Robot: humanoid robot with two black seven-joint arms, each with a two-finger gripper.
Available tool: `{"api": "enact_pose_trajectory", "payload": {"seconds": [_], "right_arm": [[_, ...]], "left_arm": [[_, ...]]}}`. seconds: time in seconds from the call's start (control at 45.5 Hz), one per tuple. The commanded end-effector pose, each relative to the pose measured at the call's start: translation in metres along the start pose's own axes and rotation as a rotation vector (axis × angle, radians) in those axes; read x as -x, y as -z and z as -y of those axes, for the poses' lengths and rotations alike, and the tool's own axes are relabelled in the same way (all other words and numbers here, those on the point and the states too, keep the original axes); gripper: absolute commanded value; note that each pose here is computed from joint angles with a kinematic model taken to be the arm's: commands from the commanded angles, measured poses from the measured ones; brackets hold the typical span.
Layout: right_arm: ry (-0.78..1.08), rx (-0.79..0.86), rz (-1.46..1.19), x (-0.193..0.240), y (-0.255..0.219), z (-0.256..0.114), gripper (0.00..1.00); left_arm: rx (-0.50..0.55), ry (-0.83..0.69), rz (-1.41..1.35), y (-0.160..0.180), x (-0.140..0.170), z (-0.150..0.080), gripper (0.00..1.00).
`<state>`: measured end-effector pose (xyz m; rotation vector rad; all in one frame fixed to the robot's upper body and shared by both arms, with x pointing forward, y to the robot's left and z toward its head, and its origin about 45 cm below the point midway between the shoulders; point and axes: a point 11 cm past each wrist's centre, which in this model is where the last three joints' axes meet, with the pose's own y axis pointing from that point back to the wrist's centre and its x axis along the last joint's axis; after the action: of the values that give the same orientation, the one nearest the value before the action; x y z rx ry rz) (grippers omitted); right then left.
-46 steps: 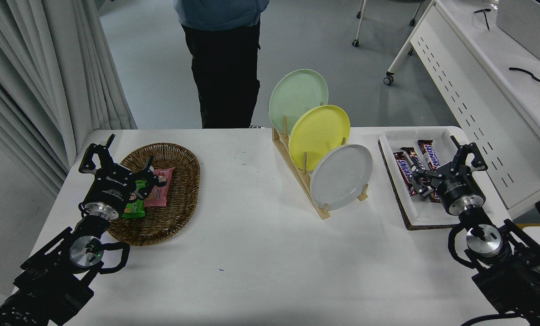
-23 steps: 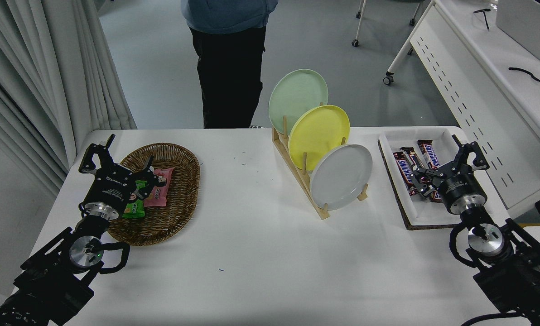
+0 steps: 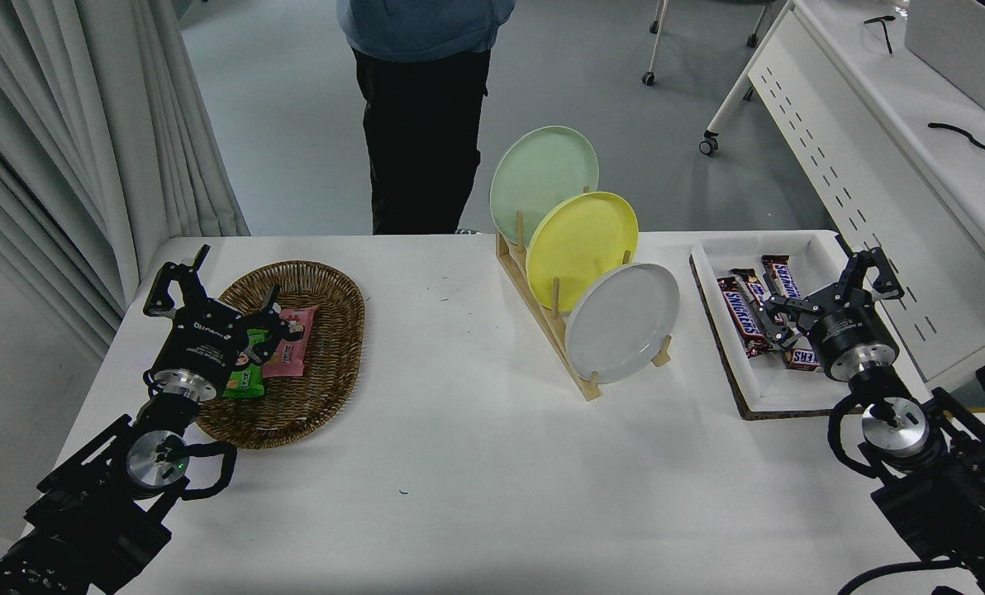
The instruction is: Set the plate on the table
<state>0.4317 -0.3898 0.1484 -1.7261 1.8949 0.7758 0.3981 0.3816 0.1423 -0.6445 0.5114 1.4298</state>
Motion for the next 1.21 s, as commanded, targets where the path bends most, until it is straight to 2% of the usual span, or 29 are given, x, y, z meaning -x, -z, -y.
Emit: {"api": "enact_pose_trajectory", "payload": {"seconds": [0.0, 0.154, 0.308, 0.725, 0.923, 1.187], "right_arm": [[0.015, 0.039, -0.053, 0.0, -0.001, 0.0, 1.0], [-0.003, 0.031, -0.012, -0.005, 0.01, -0.001, 1.0], [0.01, 0.08, -0.028, 0.001, 0.002, 0.001, 1.0], [0.09, 0.248, -0.303, 0.022, 0.03, 0.0, 1.0], [0.133, 0.382, -0.501, 0.026, 0.035, -0.01, 1.0], [0.208, 0.516, -0.576, 0.05, 0.041, -0.032, 1.0]], "left_arm": [[0.0, 0.001, 0.0, 0.0, 0.0, 0.0, 1.0], [0.0, 0.001, 0.0, 0.0, 0.0, 0.0, 1.0], [-0.001, 0.001, 0.0, 0.0, 0.0, 0.0, 1.0], [-0.001, 0.0, 0.001, 0.0, 0.0, 0.0, 1.0], [-0.001, 0.001, -0.001, 0.001, 0.001, 0.0, 1.0], [0.0, 0.001, 0.0, 0.0, 0.0, 0.0, 1.0]]}}
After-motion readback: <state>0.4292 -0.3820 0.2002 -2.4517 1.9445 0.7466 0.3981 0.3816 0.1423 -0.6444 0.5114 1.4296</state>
